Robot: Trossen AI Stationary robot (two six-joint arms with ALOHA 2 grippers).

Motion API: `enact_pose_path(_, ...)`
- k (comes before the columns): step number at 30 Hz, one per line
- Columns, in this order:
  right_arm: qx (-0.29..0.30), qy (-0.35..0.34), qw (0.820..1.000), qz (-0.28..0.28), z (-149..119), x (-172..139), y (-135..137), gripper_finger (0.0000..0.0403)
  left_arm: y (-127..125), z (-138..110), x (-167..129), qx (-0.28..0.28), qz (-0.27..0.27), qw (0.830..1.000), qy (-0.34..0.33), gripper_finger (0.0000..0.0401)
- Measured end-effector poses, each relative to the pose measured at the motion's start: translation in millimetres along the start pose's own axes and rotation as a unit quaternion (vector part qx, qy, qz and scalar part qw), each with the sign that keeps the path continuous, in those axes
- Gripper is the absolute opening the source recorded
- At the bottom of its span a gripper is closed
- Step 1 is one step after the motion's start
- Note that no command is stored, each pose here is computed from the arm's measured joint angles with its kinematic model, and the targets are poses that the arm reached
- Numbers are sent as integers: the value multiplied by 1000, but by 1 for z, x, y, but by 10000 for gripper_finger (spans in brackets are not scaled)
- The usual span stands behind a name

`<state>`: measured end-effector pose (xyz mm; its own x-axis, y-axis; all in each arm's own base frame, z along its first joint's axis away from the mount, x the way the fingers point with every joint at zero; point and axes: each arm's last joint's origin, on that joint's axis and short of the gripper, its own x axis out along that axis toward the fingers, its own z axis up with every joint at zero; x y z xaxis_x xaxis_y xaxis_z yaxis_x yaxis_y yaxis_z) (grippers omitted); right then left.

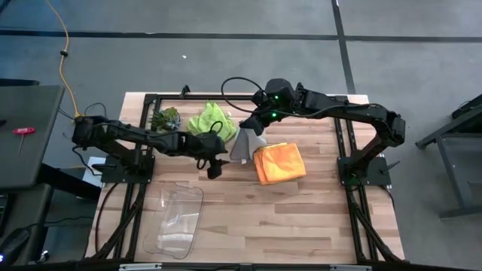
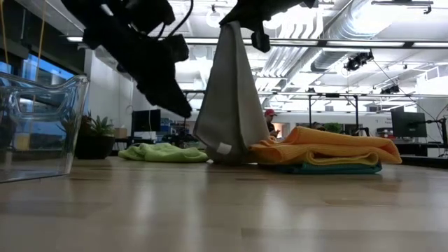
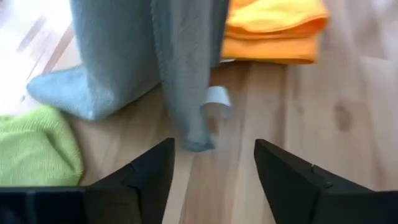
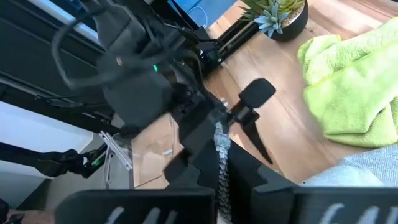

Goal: Fold microfiber towels
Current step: Fold the light blue towel

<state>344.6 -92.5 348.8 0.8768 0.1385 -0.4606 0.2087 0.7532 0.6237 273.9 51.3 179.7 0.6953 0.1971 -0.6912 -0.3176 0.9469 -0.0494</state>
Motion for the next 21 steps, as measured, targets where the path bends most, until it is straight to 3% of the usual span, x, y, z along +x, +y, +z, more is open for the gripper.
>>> enact_pose_path(5, -2, 0, 1000, 0, 0, 0, 0, 0, -1, -9, 17, -55, 36, 998, 22, 240)
enact_pose_path(12, -2, 0, 1000, 0, 0, 0, 0, 0, -3, -14, 43, -138, 9, 990, 8, 255)
enact_pose_path(21, -12, 2, 1000, -1, 0, 0, 0, 0, 1, -10, 40, -241, 4, 970, -1, 255)
